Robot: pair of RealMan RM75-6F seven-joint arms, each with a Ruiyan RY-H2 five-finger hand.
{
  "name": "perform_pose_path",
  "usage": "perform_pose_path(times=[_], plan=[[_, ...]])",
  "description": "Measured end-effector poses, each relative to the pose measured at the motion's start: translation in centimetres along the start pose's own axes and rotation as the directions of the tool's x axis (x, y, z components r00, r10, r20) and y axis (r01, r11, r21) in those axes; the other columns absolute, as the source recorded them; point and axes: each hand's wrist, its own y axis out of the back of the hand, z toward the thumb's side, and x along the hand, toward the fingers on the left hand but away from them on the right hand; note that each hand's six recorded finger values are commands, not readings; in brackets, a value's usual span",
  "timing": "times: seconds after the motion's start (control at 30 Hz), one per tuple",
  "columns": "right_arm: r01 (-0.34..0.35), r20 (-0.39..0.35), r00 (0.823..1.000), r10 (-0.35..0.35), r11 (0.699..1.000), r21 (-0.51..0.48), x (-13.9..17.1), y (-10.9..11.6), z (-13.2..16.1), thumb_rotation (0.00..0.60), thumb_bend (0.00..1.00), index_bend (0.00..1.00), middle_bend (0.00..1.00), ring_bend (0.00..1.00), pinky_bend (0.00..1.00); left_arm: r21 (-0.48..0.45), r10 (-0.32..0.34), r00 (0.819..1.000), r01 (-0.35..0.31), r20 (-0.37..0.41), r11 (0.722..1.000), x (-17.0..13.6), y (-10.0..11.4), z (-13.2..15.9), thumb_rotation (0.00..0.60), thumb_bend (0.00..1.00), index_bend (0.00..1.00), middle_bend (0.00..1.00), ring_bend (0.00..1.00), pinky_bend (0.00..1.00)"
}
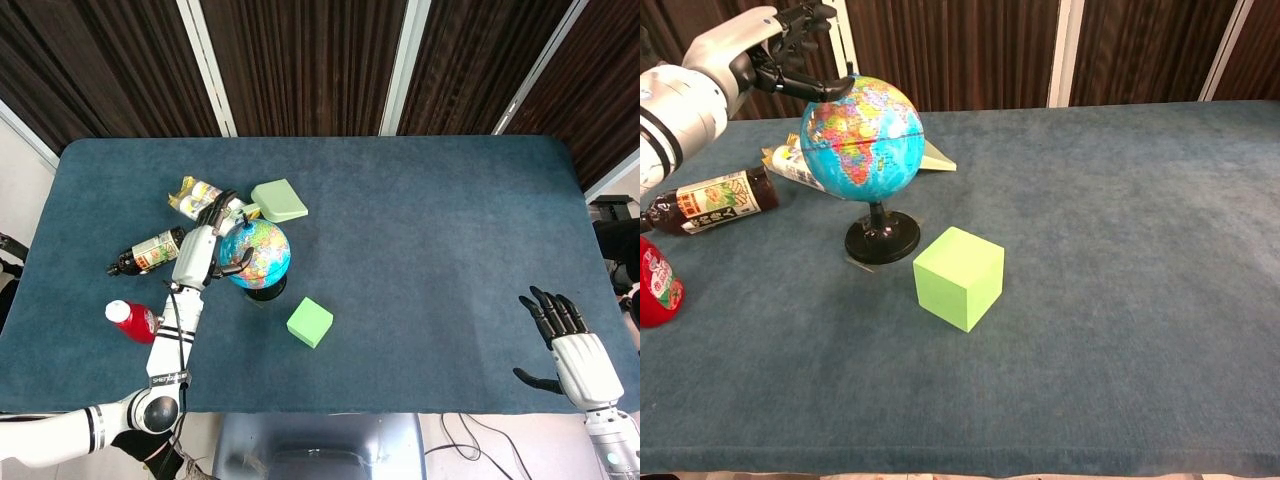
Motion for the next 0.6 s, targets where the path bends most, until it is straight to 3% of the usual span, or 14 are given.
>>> perform_pose_path(times=[0.6], plan=[[0.002, 0.002, 1.000, -0.002, 1.000, 0.003, 0.0, 0.0, 0.0, 0.600, 0.03, 0.00, 0.00, 0.00, 0.00, 0.022, 0.010, 0.999, -0.009, -0.033, 1.000, 0.3, 0.9, -1.5, 0.600, 0.34, 0.00, 0.00, 0.00, 0.00]])
